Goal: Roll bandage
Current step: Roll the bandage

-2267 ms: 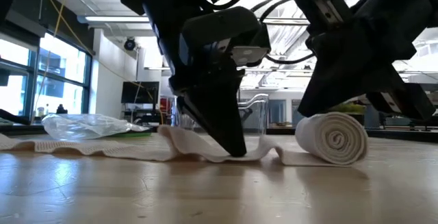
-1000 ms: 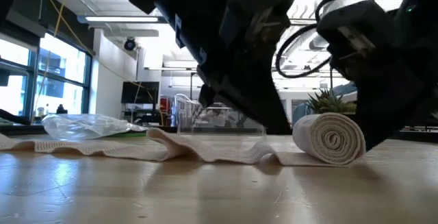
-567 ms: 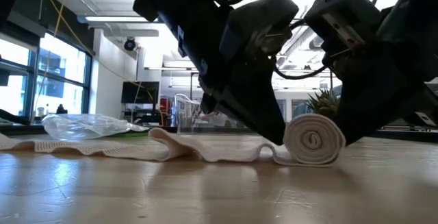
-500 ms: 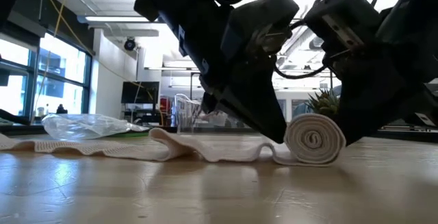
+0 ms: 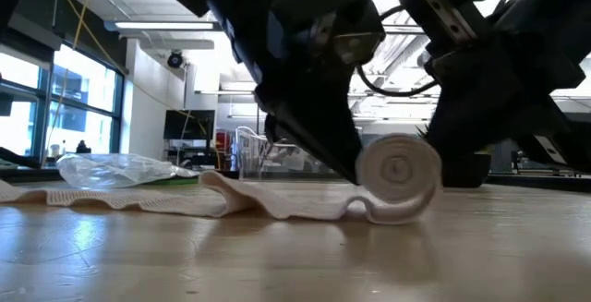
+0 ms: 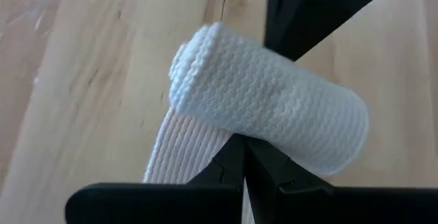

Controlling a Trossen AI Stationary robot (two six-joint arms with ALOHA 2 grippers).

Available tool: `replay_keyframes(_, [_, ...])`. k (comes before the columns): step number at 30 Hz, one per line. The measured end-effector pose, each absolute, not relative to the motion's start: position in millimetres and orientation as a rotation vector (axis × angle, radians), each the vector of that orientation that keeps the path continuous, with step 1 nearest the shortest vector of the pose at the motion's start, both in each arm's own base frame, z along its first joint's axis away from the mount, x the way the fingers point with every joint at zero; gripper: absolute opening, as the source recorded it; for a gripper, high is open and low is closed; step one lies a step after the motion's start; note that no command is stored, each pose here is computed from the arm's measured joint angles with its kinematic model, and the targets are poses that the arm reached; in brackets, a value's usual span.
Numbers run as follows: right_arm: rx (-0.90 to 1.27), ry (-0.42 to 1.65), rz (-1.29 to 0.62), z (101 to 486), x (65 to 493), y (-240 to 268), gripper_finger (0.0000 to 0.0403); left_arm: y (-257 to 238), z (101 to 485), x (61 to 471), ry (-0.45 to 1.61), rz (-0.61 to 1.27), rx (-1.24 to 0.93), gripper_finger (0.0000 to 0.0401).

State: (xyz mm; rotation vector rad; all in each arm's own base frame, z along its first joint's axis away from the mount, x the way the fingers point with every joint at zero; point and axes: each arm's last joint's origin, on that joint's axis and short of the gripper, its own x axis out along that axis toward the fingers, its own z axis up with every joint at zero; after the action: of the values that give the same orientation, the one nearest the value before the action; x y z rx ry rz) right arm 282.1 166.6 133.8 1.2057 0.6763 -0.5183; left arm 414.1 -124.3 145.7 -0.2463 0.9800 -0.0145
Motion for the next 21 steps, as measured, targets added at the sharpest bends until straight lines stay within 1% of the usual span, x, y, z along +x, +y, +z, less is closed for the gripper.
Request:
replay_keyframes(6, [1.209,0.646,-0.503,135.9,284.1,167.3,0.0000,-121.9,143.7,407.8,1.046,0.014,-0.208,0.0000])
replay_keyframes(12, [1.206,0.642,-0.507,135.9,284.0,167.1,0.0000,-120.9,153.2,405.2,1.038,0.016,-0.202,0.0000])
replay_keyframes(17, [1.204,0.643,-0.508,135.4,284.1,167.1,0.0000,-117.4,167.4,398.5,1.039,0.023,-0.105,0.0000])
replay_keyframes(21, [1.171,0.645,-0.486,136.2,284.8,167.4,0.0000,-114.3,166.8,392.5,1.089,0.068,-0.060,0.0000])
